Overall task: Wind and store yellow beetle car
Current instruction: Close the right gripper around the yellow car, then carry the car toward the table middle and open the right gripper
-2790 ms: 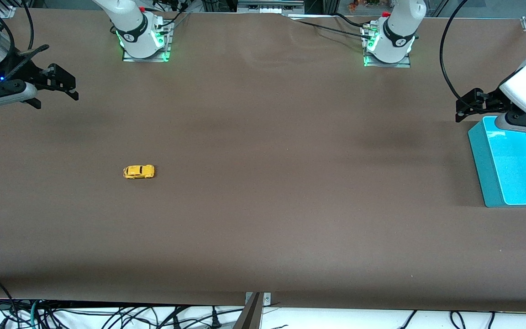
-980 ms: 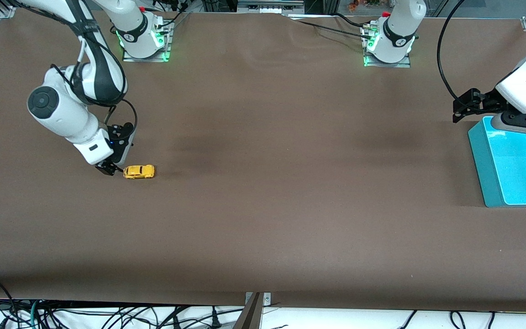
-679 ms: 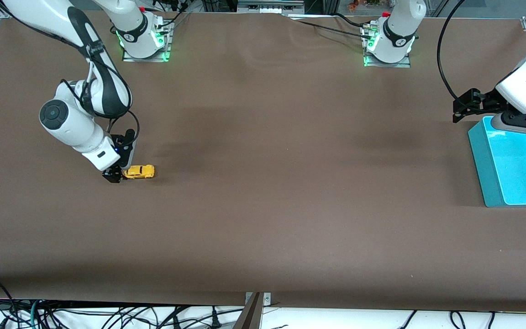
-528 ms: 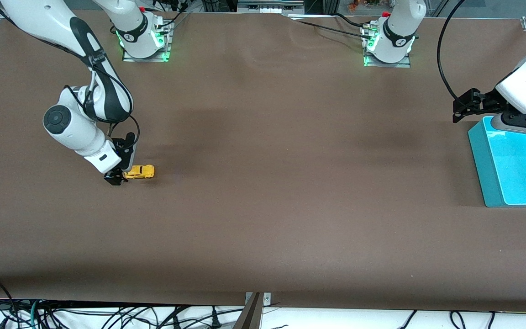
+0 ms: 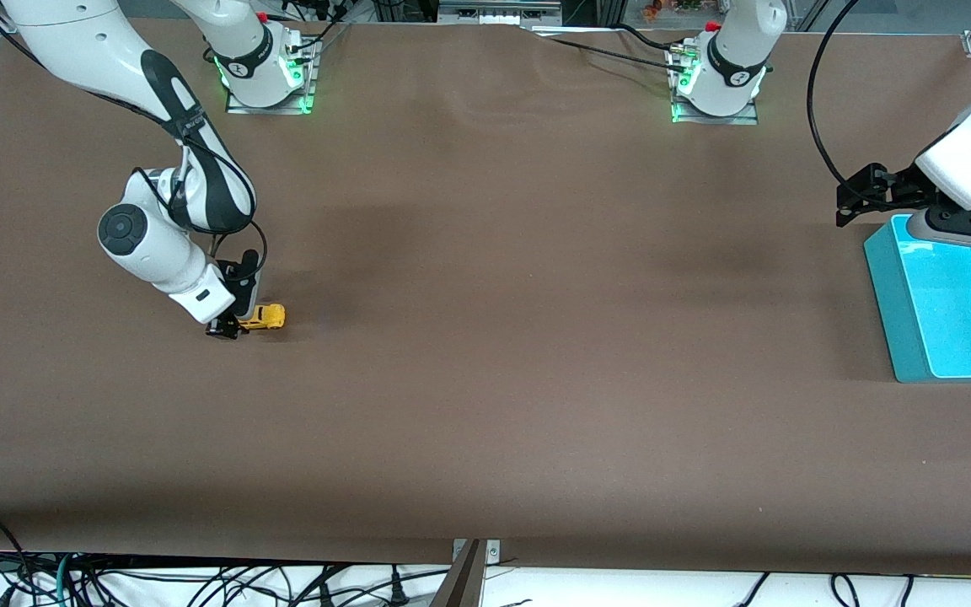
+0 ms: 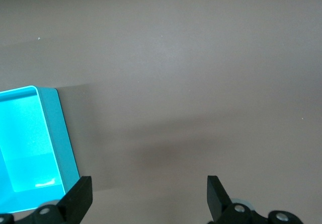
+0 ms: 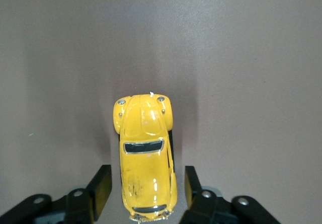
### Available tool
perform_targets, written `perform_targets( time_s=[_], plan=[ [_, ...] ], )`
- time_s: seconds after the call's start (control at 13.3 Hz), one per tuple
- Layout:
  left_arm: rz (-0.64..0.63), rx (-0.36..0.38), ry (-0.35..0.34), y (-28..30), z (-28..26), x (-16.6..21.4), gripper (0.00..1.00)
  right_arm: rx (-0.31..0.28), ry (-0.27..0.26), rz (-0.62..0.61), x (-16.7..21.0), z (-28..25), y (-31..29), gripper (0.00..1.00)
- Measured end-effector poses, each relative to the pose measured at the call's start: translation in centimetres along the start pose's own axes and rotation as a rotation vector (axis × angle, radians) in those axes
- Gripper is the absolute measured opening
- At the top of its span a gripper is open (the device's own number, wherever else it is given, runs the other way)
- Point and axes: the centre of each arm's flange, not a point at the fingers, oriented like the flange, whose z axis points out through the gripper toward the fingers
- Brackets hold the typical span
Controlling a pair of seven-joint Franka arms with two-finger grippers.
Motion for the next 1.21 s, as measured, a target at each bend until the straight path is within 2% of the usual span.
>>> perform_targets(
  time_s=[0.08, 0.23, 1.21],
  plan=[
    [0.0, 0.0, 0.0, 0.0, 0.0, 0.0, 1.0, 0.0, 0.0, -0.003, 0.0, 0.3, 0.0, 0.66],
    [0.0, 0.0, 0.0, 0.0, 0.0, 0.0, 1.0, -0.004, 0.0, -0.008, 0.0, 0.5, 0.0, 0.45],
    [-0.003, 0.0, 0.0, -0.2, 0.0, 0.0, 1.0, -0.004, -0.001, -0.082, -1.2, 0.5, 0.1, 0.45]
  ],
)
